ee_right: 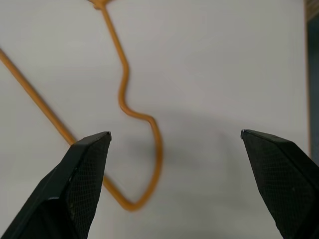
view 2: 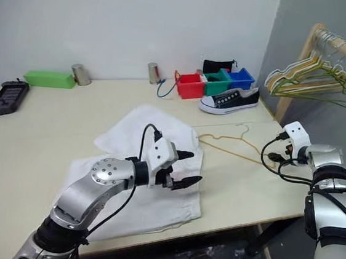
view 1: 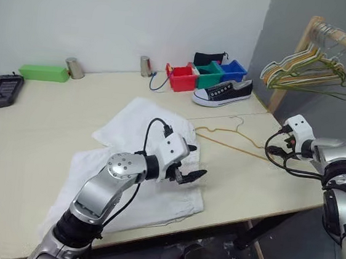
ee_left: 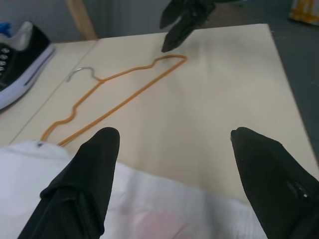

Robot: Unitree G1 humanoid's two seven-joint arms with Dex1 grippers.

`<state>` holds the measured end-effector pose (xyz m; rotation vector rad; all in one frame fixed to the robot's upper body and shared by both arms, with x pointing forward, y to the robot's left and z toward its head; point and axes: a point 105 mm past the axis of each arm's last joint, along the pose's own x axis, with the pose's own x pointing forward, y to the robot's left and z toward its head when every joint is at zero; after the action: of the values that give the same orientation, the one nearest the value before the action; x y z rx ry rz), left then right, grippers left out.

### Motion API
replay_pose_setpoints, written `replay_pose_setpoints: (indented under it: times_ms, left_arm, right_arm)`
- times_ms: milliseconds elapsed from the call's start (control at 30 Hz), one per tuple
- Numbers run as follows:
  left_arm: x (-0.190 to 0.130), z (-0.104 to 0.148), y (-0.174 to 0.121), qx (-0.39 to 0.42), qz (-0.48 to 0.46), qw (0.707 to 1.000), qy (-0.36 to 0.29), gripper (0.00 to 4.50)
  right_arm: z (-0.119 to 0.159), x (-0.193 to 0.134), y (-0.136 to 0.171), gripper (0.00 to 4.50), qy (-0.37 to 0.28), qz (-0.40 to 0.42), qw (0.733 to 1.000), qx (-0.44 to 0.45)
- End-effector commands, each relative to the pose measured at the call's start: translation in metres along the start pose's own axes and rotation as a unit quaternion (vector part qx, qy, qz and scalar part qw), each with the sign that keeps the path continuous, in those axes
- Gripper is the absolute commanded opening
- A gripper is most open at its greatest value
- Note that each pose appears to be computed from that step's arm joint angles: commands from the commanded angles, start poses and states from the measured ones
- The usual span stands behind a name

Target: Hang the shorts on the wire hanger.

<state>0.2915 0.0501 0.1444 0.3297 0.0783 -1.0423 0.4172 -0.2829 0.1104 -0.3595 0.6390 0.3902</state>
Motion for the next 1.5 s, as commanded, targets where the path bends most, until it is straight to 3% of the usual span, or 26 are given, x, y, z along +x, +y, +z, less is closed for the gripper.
replay_pose_setpoints:
  times_ms: [33,233,567,667,1200,1233,1500]
  left_arm:
    - [-0.003,0.013,0.002,0.024,-0.001,1.0,-0.014,3.78]
    - [-0.002,0.015,0.003,0.03,-0.001,1.0,-0.009,3.78]
    - [-0.002,0.014,0.004,0.042,0.003,0.999,-0.002,3.78]
    - [-0.003,0.015,0.006,0.043,0.009,0.999,-0.002,3.78]
    - [-0.004,0.013,0.005,0.044,0.021,0.999,-0.002,3.78]
    - [-0.004,0.013,0.005,0.043,0.022,0.999,-0.002,3.78]
    - [-0.002,0.012,0.008,0.045,0.026,0.999,-0.002,3.78]
  right_arm:
    - [0.005,0.001,0.002,4.42,0.0,0.004,1.0,0.006]
    - [-0.023,0.006,0.002,4.42,0.042,-0.015,0.998,0.034]
    - [-0.031,0.014,0.007,4.42,0.037,-0.03,0.995,0.091]
    - [-0.029,0.015,0.008,3.97,0.029,-0.036,0.992,0.116]
    - [-0.038,0.017,0.012,0.19,0.054,-0.023,0.993,0.099]
    - [-0.037,0.016,0.012,0.04,0.053,-0.022,0.993,0.1]
    - [-0.022,0.009,0.003,0.04,0.021,-0.025,0.995,0.09]
